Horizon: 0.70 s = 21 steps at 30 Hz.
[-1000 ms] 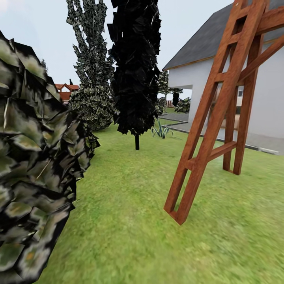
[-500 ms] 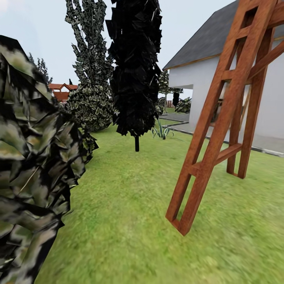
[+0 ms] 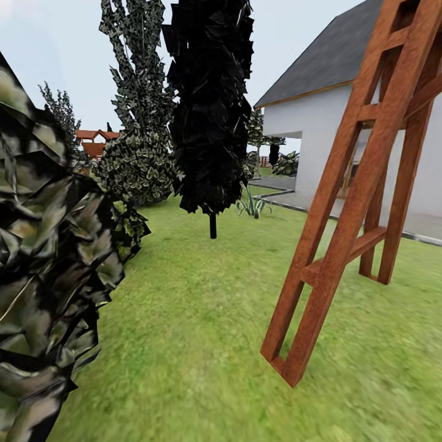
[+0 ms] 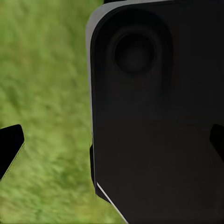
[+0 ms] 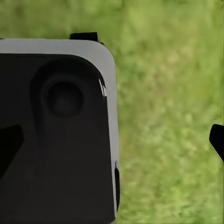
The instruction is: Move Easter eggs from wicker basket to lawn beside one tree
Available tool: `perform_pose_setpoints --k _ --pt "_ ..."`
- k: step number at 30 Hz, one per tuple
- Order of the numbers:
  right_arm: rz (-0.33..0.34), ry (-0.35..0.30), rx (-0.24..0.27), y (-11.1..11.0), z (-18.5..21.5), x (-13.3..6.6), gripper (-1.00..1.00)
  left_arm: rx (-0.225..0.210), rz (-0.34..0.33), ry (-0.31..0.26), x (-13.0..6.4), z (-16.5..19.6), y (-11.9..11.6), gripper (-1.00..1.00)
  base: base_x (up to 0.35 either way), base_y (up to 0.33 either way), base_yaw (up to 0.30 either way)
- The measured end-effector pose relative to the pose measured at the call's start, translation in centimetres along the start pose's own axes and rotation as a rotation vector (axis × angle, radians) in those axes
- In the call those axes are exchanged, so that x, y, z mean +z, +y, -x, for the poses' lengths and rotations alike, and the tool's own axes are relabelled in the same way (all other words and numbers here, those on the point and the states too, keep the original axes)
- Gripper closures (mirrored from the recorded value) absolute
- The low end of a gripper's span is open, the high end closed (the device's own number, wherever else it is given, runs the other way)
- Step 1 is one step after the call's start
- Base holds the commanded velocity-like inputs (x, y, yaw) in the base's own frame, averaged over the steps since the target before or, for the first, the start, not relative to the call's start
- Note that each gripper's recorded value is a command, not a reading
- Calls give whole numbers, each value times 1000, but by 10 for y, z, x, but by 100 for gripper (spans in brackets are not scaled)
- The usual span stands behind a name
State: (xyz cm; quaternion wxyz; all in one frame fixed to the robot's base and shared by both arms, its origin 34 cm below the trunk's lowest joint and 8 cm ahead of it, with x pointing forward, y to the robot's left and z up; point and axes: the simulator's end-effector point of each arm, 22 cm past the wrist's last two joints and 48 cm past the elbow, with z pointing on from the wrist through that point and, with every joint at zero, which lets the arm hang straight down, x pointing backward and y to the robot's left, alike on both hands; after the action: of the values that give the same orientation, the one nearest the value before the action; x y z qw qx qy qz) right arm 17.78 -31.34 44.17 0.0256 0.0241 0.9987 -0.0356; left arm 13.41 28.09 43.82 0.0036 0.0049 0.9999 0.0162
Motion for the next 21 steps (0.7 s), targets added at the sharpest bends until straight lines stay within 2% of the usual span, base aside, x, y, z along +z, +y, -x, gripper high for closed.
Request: perform_pose_setpoints --k 7,15,21 --pt "4 0 18 3 0 0 -100 -1 0 0 0 0 0 -100 336 0 150" --pt "3 -1 18 0 0 0 -100 -1 0 -1 0 0 0 -100 336 0 54" --pt "0 -1 21 0 1 0 -100 -2 0 -1 0 0 0 -100 336 0 220"
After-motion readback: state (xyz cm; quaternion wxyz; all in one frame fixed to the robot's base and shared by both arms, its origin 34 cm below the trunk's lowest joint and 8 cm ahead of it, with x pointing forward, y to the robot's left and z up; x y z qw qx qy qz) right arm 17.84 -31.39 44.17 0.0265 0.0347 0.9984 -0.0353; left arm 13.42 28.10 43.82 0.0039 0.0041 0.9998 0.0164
